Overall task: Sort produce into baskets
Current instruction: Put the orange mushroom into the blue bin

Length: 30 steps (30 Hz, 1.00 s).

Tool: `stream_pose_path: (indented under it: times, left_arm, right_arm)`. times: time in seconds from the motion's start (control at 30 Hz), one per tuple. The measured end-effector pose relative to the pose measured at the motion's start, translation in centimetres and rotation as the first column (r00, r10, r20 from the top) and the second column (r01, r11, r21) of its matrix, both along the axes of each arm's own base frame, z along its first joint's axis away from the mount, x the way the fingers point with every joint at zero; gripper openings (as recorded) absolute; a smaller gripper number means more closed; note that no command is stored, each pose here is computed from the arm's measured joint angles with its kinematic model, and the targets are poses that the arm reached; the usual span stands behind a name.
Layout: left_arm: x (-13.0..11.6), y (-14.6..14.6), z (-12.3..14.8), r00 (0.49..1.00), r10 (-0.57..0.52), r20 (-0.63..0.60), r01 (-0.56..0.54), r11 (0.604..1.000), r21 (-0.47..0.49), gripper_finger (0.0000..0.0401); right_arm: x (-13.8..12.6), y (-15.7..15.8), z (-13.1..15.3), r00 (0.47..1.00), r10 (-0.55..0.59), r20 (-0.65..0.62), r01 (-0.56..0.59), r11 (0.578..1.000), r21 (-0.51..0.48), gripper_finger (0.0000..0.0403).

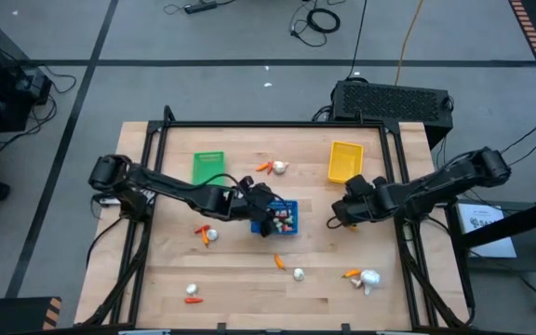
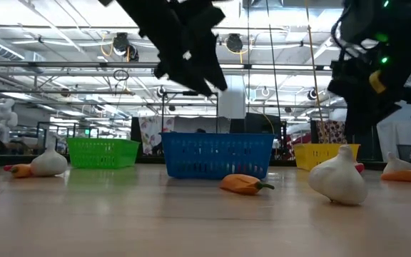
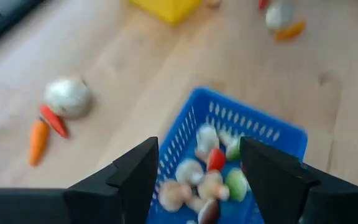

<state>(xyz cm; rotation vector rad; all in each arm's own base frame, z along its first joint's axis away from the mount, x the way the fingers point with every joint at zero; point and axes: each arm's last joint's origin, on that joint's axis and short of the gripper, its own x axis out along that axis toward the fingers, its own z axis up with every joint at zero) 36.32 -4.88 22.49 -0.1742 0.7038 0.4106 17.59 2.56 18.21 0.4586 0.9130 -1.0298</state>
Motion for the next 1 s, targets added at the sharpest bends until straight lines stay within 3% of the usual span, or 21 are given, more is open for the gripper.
stream_pose_path:
  times: [0.27, 1.0]
  left_arm:
    - [-0.6, -0.5, 1.2, 1.000, 0.001, 0.027, -0.003, 0.999, 0.051, 0.0232]
    - [-0.6, -0.4, 1.1, 1.000, -0.002, 0.014, 0.001, 0.998, 0.061, 0.0232]
  right_arm:
    - [0.8, -1.2, -2.1, 0.983, -0.159, -0.095, 0.158, 0.987, -0.019, 0.0191]
    - [2.0, -3.2, -6.3, 0.939, -0.299, -0.168, 0.290, 0.954, -0.080, 0.0194]
